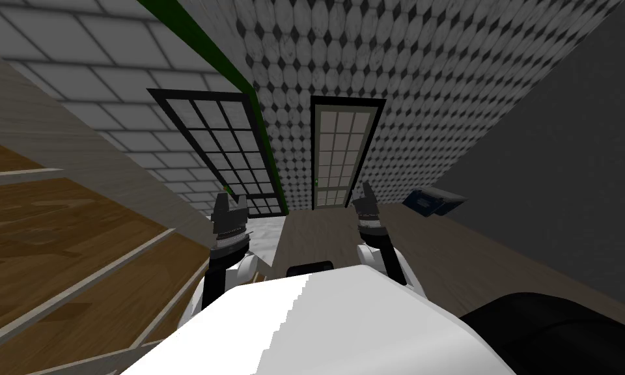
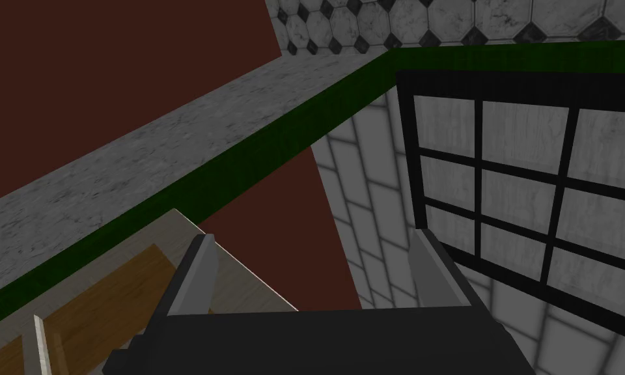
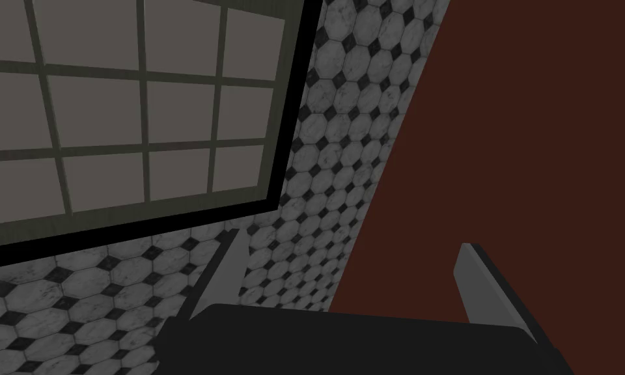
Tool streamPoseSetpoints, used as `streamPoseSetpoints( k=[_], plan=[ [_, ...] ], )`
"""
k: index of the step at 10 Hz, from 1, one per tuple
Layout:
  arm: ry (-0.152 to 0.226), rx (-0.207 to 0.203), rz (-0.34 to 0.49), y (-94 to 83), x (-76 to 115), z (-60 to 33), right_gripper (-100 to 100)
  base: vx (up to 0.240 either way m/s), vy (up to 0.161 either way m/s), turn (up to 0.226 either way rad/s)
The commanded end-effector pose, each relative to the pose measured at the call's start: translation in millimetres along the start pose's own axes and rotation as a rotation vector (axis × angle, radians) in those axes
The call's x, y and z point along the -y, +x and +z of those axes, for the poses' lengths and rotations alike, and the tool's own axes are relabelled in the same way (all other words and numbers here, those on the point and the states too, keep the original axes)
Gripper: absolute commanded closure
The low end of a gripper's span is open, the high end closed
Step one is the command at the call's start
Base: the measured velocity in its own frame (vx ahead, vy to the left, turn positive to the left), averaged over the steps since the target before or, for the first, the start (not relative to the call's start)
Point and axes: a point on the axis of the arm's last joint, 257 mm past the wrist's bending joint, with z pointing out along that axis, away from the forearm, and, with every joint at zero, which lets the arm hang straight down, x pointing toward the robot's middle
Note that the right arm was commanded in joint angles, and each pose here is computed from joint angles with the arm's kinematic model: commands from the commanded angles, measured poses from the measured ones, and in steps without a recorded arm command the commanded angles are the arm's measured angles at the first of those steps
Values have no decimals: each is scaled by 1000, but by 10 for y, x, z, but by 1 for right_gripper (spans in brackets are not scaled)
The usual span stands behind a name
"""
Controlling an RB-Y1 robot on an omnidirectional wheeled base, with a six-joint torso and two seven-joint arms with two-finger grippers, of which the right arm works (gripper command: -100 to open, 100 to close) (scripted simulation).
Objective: Pull the door open
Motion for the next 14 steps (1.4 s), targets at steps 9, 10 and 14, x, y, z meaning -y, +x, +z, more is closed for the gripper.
streamPoseSetpoints(
  k=[9, 10, 14],
  plan=[
    [61, -56, -219, 45, 550, -161, -100, 167, 6, -14],
    [66, -61, -237, 47, 595, -177, -100, 185, 7, -12],
    [96, -94, -348, 55, 880, -287, -100, 139, 26, -18]
  ],
)
